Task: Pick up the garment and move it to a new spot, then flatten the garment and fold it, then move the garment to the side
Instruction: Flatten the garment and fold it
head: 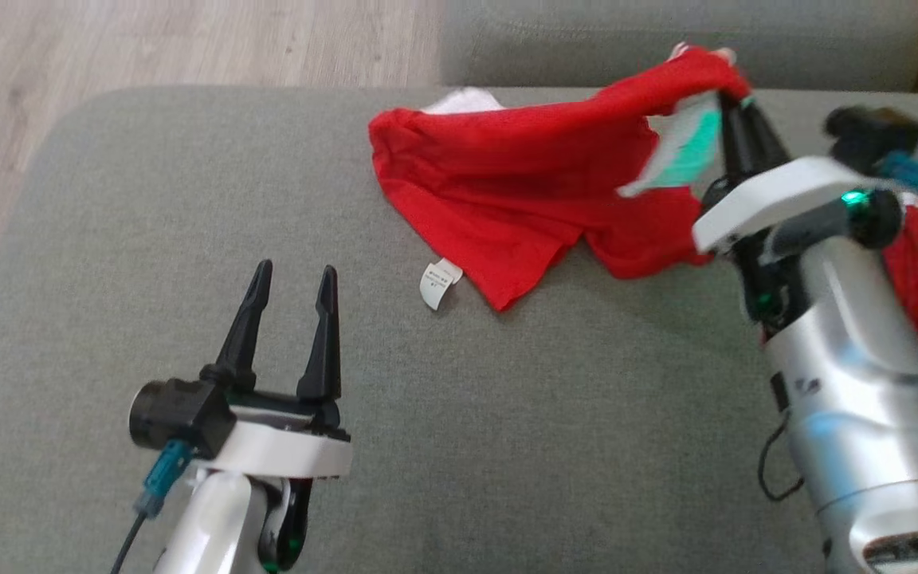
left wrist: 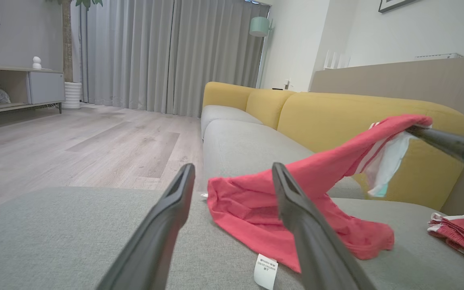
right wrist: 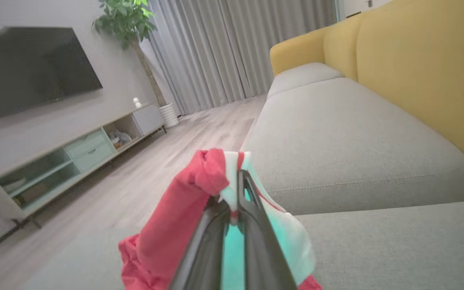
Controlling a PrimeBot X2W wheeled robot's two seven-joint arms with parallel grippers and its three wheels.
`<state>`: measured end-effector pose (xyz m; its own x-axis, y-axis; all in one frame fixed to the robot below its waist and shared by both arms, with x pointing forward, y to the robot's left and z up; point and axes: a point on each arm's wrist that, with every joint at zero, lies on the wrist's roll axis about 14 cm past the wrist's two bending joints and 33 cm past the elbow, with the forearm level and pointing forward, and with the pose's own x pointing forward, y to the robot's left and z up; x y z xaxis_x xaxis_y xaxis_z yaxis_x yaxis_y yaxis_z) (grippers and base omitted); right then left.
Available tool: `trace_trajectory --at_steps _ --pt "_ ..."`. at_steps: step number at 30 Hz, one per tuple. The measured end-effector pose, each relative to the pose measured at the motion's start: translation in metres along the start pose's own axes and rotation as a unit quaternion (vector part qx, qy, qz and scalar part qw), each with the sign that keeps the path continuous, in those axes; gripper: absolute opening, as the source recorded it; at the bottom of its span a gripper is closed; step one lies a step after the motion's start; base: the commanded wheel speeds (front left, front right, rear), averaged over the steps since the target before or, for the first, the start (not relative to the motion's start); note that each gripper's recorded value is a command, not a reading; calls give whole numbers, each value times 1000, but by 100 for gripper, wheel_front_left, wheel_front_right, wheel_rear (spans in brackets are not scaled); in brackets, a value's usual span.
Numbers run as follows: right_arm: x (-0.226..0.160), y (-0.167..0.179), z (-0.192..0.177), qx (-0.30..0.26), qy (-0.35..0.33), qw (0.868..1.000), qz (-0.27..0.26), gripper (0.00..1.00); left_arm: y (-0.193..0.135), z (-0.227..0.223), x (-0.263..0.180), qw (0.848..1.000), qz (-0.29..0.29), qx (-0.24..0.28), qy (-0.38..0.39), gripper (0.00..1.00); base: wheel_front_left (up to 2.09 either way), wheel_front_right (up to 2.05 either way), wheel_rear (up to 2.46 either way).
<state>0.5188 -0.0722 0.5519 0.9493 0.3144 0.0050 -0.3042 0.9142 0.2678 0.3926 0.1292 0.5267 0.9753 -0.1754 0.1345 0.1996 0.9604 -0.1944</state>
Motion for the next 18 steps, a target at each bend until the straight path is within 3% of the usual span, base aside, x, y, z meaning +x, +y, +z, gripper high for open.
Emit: trace_trajectory --at_steps 10,14,18 --pt "4 -39 62 82 -26 995 -57 0 2 0 -14 1000 11 -4 1 100 0 0 0" --pt "15 -53 114 38 -65 994 -74 0 5 2 -18 1000 18 -4 -2 100 0 0 0" --pt "25 -39 183 -5 -143 987 -67 0 9 6 -22 1000 25 -4 -7 100 0 0 0"
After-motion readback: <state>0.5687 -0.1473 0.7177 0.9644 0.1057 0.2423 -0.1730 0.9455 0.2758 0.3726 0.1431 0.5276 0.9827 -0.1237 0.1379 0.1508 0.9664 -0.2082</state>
